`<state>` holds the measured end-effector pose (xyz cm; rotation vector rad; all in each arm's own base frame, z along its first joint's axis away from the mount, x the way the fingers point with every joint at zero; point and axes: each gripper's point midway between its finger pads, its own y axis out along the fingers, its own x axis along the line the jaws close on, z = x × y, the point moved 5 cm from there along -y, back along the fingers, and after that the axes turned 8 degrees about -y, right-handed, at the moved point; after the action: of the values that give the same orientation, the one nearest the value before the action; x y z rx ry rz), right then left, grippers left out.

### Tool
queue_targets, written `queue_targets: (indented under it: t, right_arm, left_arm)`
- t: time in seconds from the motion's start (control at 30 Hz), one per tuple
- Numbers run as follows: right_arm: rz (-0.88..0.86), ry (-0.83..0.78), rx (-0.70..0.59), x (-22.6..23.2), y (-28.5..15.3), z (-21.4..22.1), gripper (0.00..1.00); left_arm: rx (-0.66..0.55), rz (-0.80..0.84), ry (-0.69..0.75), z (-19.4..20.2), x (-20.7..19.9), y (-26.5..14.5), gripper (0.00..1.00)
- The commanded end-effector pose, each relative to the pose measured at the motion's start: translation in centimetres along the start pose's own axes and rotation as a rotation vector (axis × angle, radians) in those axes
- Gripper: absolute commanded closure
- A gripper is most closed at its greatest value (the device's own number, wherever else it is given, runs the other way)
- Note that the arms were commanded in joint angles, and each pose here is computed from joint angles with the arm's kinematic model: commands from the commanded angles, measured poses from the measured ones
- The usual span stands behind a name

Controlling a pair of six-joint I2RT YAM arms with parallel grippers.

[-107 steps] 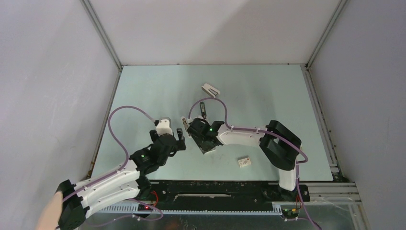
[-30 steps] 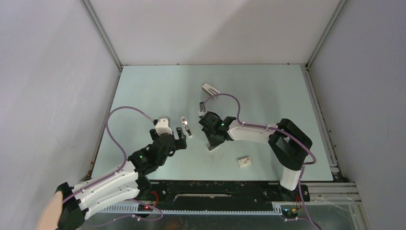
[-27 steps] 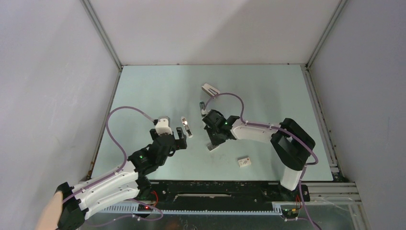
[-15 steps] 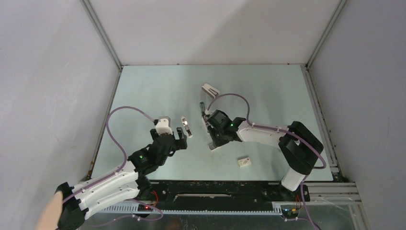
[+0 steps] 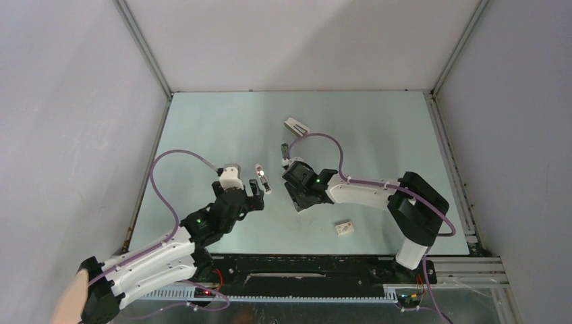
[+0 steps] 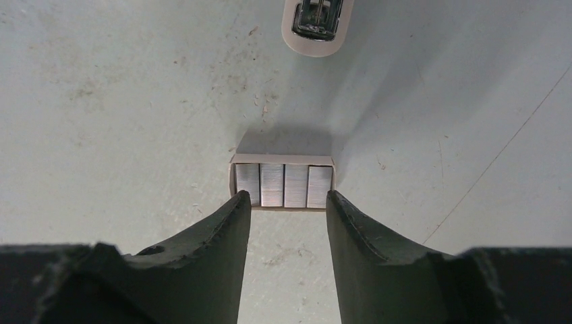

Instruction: Load the staples into the stapler

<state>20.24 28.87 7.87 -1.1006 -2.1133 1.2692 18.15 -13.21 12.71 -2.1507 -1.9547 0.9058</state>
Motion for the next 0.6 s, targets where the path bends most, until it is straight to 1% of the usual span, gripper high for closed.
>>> queue_targets:
  t: [0.0,0.17,0.33,0.4,0.57]
  right_arm:
    - [0.021,-0.005,-0.02,0.2,0.3,-1.1,0.51]
    - [0.029,-0.004,-0.002,0.2,0.8,-0.8,0.49]
    - [0.043,0.004,0.023,-0.1,1.3,-0.3,0.48]
    - [0.046,0.009,0.033,-0.2,1.5,-0.1,0.5]
    - [0.064,0.02,0.054,-0.8,1.8,0.2,0.57]
  left_arm:
    - [-0.026,0.019,-0.015,-0.6,-0.5,0.1,0.04]
    - [-0.026,0.021,-0.016,-0.6,-0.5,0.1,0.04]
    - [-0.025,0.023,-0.017,-0.6,-0.6,0.1,0.04]
    - [-0.025,0.023,-0.018,-0.6,-0.6,0.1,0.04]
    - [-0.023,0.027,-0.02,-0.5,-0.6,0.1,0.04]
